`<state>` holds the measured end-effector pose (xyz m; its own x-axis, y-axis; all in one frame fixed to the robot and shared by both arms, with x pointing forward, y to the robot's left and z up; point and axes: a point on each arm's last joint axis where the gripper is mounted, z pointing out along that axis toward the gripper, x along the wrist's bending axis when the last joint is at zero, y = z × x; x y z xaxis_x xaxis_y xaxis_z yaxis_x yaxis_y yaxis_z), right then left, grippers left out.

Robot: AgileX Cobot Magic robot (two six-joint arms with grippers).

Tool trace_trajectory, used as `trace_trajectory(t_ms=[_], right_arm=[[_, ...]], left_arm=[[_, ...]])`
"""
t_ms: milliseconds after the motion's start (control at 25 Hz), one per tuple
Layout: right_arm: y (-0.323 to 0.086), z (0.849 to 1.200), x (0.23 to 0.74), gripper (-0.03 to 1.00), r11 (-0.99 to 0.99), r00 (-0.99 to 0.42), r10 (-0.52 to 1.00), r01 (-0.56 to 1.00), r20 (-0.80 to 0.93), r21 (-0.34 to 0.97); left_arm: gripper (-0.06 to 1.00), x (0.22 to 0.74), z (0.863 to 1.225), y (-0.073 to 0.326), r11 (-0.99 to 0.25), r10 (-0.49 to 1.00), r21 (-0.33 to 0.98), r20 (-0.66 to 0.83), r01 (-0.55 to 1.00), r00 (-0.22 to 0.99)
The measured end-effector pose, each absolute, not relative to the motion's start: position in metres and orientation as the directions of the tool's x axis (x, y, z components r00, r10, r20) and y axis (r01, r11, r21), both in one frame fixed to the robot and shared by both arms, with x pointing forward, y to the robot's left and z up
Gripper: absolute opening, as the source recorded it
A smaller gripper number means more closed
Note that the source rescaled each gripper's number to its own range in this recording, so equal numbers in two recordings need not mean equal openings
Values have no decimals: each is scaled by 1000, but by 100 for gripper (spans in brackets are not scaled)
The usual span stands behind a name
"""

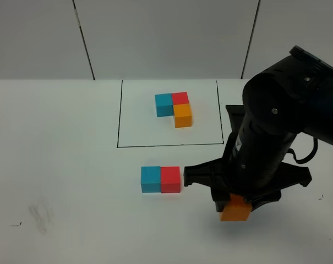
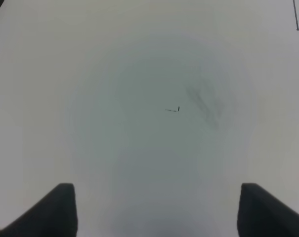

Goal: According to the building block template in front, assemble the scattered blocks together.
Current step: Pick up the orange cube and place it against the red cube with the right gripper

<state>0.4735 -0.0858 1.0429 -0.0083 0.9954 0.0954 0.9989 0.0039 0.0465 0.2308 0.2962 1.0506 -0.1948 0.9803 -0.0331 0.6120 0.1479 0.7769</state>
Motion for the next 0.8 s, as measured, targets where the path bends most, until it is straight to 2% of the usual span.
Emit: trace_trajectory(t_ms=[200, 480, 800], right_arm=[[-62, 1030, 468, 0, 84, -86, 995, 996, 49, 38], [-37, 1014, 492, 0, 125, -126, 992, 991, 22, 48], [-29, 1003, 507, 0, 111, -111, 994, 989, -6, 94]], left_arm=[[61, 231, 1051, 296, 148, 980, 777, -33, 612, -195], [61, 231, 1051, 296, 148, 980, 777, -33, 612, -195], [61, 231, 1051, 296, 148, 980, 777, -33, 612, -195]])
